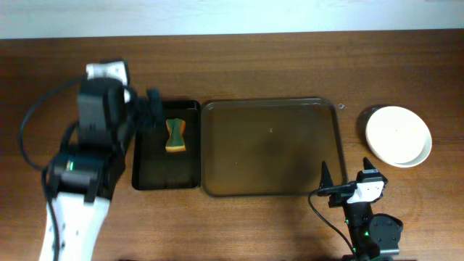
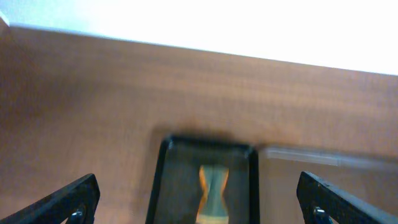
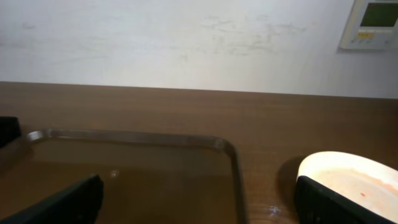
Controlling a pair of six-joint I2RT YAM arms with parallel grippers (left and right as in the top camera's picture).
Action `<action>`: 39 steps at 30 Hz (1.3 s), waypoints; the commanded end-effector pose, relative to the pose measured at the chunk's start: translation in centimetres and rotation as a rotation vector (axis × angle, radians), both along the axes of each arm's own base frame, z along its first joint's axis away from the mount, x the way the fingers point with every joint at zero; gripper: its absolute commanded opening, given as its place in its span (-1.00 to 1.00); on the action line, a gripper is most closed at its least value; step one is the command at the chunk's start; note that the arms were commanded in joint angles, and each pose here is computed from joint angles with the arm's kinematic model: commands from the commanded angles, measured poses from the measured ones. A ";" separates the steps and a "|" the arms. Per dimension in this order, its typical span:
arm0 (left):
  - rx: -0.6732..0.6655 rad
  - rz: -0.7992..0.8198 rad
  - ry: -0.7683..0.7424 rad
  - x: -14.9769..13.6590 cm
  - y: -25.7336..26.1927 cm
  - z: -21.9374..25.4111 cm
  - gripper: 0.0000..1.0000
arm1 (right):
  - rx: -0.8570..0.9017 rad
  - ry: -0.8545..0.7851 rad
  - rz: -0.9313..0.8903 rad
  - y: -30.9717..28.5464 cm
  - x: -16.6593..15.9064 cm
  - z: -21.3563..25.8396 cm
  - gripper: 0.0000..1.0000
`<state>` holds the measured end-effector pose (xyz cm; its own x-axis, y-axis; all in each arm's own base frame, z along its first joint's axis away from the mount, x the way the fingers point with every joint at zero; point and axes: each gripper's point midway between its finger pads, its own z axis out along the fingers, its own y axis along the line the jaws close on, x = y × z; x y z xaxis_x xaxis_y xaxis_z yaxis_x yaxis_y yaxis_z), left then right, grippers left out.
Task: Clean dirty plates on tray and stack at the side
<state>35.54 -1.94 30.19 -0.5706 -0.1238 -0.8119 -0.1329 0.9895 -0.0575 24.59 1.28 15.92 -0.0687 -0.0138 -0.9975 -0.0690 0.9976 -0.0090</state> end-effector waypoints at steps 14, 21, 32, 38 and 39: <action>-0.153 -0.056 -0.943 -11.7 1.5 -1.0 0.99 | -0.007 0.004 -0.004 0.0 0.0 -0.2 0.97; -0.137 -0.020 -0.932 -11.9 2.3 -4.6 1.00 | -0.007 0.004 -0.004 0.0 0.0 -0.2 0.97; -0.081 0.014 -0.555 -11.0 2.7 -14.4 0.99 | -0.007 0.004 -0.004 0.0 0.0 -0.2 0.97; -0.082 0.013 -0.555 -11.0 2.7 -14.4 0.99 | -0.007 0.004 -0.004 0.0 0.0 -0.2 0.97; -0.082 0.013 -0.555 -11.0 2.7 -14.4 0.99 | -0.007 0.004 -0.004 0.0 0.0 -0.2 0.97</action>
